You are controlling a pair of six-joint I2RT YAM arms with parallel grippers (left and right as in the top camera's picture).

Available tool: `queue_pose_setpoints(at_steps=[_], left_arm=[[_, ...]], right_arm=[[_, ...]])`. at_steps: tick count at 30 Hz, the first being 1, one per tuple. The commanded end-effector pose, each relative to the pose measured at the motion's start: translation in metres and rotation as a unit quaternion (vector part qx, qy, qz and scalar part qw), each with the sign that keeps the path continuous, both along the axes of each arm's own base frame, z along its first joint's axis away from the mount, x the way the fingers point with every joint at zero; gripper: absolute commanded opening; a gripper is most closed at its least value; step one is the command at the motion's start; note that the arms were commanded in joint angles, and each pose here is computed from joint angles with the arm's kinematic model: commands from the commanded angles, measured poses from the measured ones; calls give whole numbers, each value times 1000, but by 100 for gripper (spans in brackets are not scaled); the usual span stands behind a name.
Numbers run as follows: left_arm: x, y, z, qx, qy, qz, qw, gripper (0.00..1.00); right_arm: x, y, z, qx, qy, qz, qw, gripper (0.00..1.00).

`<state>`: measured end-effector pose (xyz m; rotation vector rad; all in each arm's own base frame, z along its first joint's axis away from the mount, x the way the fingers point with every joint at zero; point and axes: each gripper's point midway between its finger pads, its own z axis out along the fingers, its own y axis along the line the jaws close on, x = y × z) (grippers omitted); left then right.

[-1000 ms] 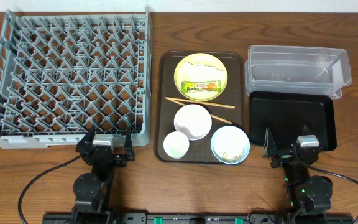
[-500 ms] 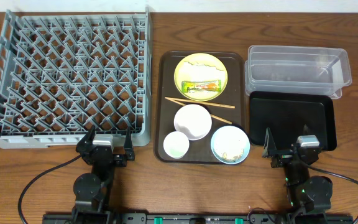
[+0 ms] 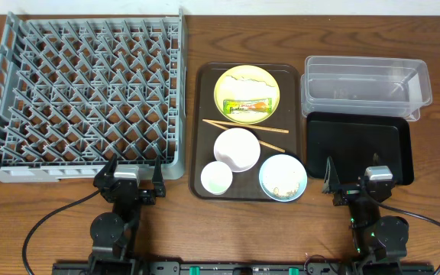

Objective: Sort waste into correct bins and load items into the dishwasher

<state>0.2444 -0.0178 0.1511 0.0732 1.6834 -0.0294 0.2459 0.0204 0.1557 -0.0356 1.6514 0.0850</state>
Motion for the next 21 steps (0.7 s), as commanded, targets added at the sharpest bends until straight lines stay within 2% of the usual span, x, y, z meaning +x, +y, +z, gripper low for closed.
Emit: queue_pose_setpoints(at_steps=[1,5,13,17,21], left_arm=[[-1,3,-18,13,28,8,999,96],[-1,3,-18,13,28,8,999,96],[-1,3,-18,13,28,8,999,96],[-1,3,-18,13,28,8,999,96],[-1,3,-18,13,28,8,999,96]], right_arm=[[0,1,-2,-8,2,2,1000,99],[1,-12,8,-8,-18,-38,999,99],[-1,-11,53,9,-106,-35,994,99],[-9,-12,91,27,-160,-34,986,99],[-13,-12,120,29,-174,-33,984,99]])
